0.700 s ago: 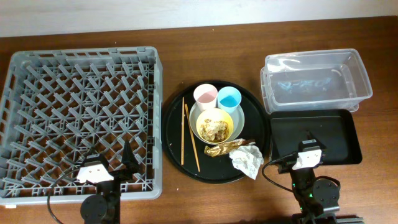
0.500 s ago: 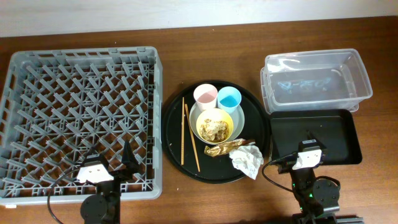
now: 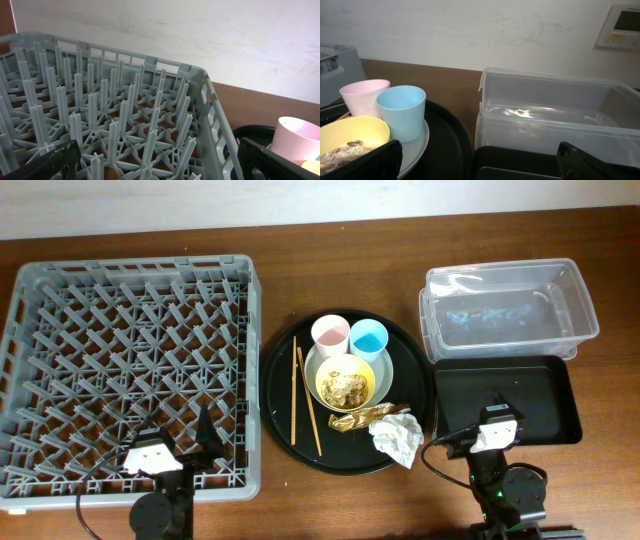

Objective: Sort waste into correct bins and load items into the dishwasher rack
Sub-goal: 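Move the left gripper from rest toward the chopsticks on the tray, then grasp the wooden chopsticks with the left gripper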

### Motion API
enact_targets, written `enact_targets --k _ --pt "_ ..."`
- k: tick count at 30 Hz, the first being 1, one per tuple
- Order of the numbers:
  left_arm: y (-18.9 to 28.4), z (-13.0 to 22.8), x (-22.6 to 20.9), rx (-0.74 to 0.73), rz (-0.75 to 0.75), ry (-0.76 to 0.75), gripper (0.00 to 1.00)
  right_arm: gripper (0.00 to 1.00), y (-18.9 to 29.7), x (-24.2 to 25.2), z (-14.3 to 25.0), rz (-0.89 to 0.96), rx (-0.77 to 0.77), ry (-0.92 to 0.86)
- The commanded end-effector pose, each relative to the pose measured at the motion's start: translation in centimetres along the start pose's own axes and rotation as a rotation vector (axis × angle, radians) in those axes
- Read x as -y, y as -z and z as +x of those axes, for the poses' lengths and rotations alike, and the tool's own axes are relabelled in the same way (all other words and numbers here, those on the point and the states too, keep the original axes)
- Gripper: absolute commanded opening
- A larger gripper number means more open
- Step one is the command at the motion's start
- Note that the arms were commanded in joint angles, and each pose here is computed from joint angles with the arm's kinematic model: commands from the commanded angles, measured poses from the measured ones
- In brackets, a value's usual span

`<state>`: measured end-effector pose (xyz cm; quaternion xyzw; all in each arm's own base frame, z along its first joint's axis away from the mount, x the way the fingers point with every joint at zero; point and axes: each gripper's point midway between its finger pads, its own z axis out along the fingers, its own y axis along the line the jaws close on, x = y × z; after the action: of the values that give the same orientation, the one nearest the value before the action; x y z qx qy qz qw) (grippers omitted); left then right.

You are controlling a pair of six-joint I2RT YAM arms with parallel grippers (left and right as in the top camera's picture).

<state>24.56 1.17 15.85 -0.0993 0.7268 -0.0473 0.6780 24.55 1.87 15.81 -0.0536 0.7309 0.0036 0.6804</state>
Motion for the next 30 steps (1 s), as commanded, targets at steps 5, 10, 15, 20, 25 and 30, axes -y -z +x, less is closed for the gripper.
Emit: enact_targets --k 5,10,15,20,25,30 --pt "0.0 -0.1 0.8 0.005 0.042 0.011 1.0 0.99 0.0 0.3 0.3 0.014 -0.007 0.002" --pt "3.3 -8.0 5.5 0.048 0.244 0.003 1.0 0.99 0.0 0.3 0.3 0.014 -0.007 0.002" --pt "6.1 -16.6 8.0 -0.24 0.241 -0.1 0.99 0.99 0.0 0.3 0.3 0.014 -0.007 0.002" --pt "3.0 -17.5 10.0 -0.724 0.248 -0.03 0.99 0.99 0.0 0.3 0.3 0.014 -0.007 0.002" --pt "-0.2 -12.5 13.1 -1.044 0.393 0.125 0.28 0.99 0.0 0.3 0.3 0.014 -0.007 0.002" --pt "-1.1 -2.6 14.6 -1.309 0.314 0.081 0.17 0.99 0.0 0.3 0.3 0.014 -0.007 0.002"
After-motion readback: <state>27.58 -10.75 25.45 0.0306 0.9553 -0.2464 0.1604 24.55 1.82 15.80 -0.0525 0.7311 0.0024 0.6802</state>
